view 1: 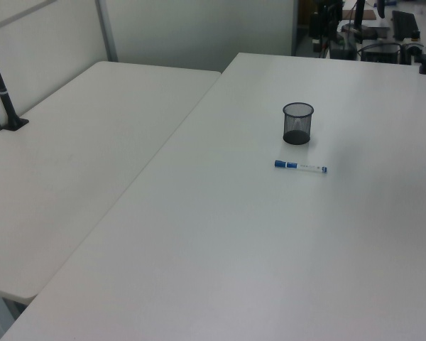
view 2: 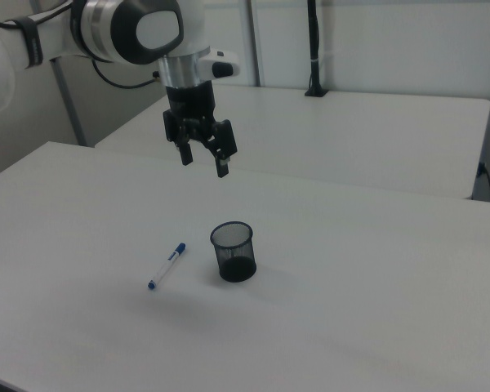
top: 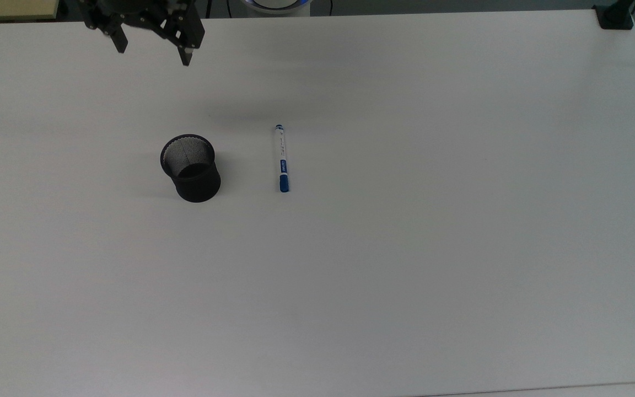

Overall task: Insert the marker
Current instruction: 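Move the open gripper toward the white blue-capped marker beside the cup, then lower the gripper over the marker and close it around the marker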

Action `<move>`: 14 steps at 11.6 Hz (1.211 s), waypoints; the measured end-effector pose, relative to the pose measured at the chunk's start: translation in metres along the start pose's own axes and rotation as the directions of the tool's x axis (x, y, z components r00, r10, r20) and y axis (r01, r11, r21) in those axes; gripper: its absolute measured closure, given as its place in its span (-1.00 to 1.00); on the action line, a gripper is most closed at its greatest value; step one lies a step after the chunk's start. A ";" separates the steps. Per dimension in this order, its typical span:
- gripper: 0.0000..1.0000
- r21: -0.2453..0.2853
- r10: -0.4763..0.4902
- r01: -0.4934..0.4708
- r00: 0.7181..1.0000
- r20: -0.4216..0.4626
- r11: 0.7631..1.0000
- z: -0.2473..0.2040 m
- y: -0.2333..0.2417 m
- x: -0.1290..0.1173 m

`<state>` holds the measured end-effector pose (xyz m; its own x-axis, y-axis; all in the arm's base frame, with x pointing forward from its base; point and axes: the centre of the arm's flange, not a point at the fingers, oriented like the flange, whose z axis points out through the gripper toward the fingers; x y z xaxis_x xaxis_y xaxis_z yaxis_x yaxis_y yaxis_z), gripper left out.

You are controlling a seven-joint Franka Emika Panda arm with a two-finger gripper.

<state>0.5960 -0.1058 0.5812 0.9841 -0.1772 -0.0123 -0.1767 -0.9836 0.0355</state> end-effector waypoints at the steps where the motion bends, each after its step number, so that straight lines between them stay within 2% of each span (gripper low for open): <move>1: -1.00 -0.002 0.000 0.000 1.000 -0.019 1.000 0.003 -0.001 0.005; 5: -1.00 -0.009 -0.024 0.024 0.999 -0.023 1.000 0.025 -0.009 0.021; 9: -1.00 -0.018 -0.095 0.096 0.994 0.055 0.995 0.076 -0.042 0.036; 14: -1.00 -0.020 -0.226 0.231 0.963 0.148 0.973 0.142 -0.109 0.040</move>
<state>0.6521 -0.0102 0.4350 0.9847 0.0468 -0.1677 0.0562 -0.9971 0.0518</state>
